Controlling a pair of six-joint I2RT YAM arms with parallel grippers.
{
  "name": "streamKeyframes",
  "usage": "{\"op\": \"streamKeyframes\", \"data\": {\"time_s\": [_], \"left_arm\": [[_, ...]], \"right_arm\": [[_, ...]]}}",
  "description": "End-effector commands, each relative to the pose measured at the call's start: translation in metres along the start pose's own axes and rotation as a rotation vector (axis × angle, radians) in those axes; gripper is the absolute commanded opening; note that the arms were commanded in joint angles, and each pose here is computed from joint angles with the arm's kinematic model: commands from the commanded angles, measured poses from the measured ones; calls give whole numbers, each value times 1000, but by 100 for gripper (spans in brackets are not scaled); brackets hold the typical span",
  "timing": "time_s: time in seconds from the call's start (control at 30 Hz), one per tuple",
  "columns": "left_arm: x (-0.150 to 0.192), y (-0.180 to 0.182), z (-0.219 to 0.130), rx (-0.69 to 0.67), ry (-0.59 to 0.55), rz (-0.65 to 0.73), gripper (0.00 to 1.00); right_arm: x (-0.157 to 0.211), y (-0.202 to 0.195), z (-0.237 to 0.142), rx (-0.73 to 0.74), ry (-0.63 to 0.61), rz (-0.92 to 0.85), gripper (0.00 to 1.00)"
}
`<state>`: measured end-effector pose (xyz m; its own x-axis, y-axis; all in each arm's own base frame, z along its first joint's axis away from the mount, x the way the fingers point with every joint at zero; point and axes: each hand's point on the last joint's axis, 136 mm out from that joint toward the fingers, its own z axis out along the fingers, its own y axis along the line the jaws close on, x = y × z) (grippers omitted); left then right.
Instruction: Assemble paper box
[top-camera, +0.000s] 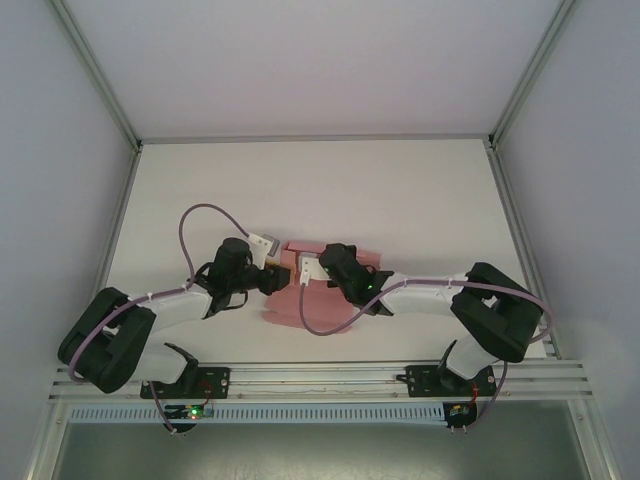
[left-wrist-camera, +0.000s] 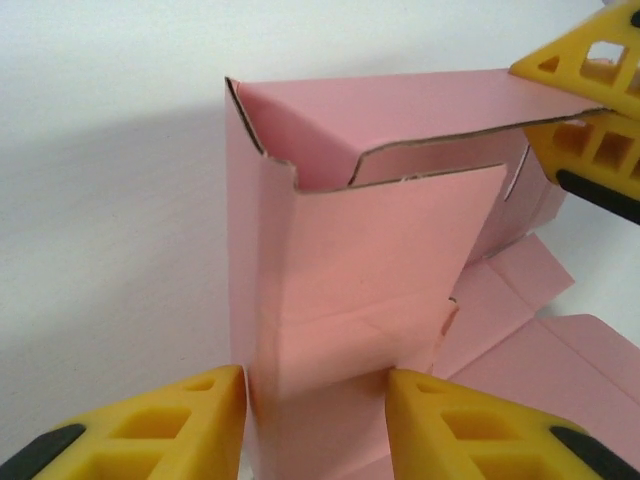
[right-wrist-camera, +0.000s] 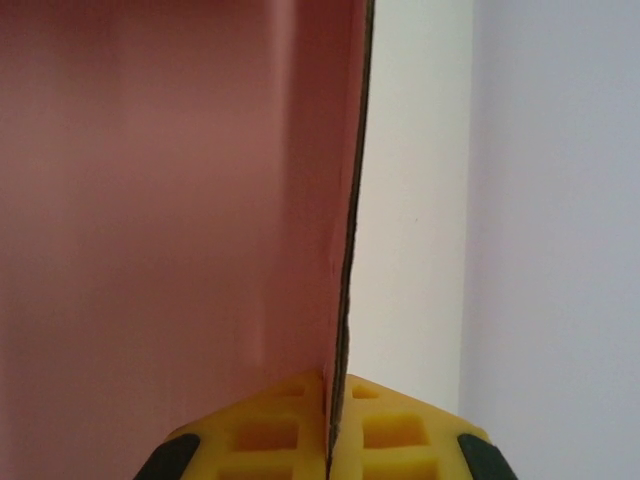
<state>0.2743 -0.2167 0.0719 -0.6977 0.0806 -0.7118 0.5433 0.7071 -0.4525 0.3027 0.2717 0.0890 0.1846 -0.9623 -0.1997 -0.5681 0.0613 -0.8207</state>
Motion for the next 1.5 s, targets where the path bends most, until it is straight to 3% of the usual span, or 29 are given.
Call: {"op": "streamKeyframes", "data": {"time_s": [0.0,0.2,0.33,0.5,0.67,1.13,1.27,1.33,1.47], "left_arm": [[-29,3,8,-42,-42,35,42],[-12,19,17,-106,58,-25,41],[-8,19,16,-123,56,-25,36],[-6,37,14,-298,64,-6,25],[11,64,7,-551,115,-16,25],[58,107,-17,-947,179,-77,27],[62,114,-18,-1005,192,-99,18],[62,117,-21,-1040,184,-112,8],[62,127,-36,-1155,176,-130,3]], "right_arm": [[5,56,-5,-171,-8,-96,0],[0,41,-14,-136,-35,-83,0],[-3,33,-20,-106,-57,-66,0],[-5,26,-22,-82,-59,-62,0],[-1,15,-26,-32,-39,-41,0],[18,7,-29,-15,23,14,0],[22,9,-27,-28,36,19,0],[25,9,-26,-26,56,13,0],[31,8,-25,-30,77,27,0]]}}
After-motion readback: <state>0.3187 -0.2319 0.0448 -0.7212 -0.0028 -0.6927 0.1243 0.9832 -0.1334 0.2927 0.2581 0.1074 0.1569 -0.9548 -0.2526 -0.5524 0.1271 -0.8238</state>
